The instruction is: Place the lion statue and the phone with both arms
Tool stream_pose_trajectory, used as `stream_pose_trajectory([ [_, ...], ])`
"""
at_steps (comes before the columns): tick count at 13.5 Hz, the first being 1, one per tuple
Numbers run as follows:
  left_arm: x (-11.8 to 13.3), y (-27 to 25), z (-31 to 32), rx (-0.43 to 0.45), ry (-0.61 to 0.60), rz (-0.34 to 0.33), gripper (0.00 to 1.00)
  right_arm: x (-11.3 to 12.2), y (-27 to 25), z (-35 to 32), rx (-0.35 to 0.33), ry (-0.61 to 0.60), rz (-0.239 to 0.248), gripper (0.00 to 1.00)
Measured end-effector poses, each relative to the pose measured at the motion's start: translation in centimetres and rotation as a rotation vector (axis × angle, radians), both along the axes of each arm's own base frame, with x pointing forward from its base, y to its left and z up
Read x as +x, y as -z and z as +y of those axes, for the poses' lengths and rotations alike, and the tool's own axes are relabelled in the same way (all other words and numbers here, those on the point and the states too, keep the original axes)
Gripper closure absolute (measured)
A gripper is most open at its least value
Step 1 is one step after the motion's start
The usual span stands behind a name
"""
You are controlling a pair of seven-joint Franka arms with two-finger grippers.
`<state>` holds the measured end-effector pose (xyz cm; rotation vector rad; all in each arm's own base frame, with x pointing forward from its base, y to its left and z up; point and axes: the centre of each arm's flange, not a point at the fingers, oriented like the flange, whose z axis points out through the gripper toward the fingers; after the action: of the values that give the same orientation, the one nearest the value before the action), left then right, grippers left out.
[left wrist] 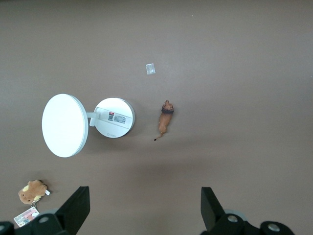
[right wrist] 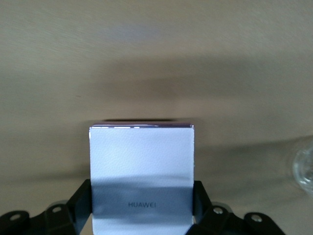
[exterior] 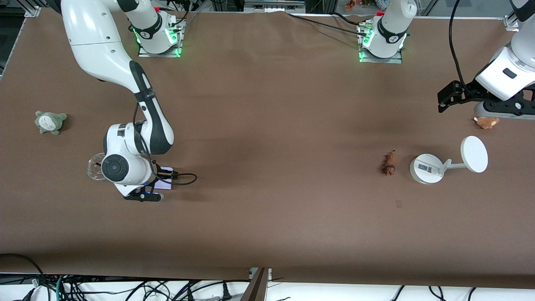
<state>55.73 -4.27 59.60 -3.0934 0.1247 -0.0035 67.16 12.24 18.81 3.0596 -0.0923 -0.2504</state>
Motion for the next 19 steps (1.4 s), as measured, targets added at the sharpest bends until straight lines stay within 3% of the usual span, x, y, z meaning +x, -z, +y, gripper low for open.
stream_pose_trajectory([
  [5, 0.1, 0.1, 0.2, 0.0, -0.006, 0.002, 0.0, -0.5, 0.3, -1.7, -0.01, -0.012, 0.015, 0.16],
  [7, 0.0, 0.1, 0.2, 0.0, -0.005, 0.001, 0.0, -0.5, 0.0, -1.7, -0.008, -0.022, 0.012, 0.01],
  [9, 0.0, 0.1, 0.2, 0.0, -0.007, 0.002, 0.0, 0.1, -1.7, -2.1, 0.0, -0.052, -0.016, 0.0],
  [13, 0.0, 0.2, 0.3, 0.0, -0.008, 0.004, 0.0, 2.1, -11.2, -3.3, 0.009, -0.071, -0.064, 0.0],
  [16, 0.1, 0.3, 0.3, 0.0, -0.008, 0.006, 0.0, 2.4, -20.0, -5.7, 0.007, -0.103, -0.044, 0.0],
  [19, 0.1, 0.5, 0.2, -0.005, -0.009, 0.009, 0.0, 1.5, -25.3, -8.5, 0.0, -0.099, 0.005, 0.0],
])
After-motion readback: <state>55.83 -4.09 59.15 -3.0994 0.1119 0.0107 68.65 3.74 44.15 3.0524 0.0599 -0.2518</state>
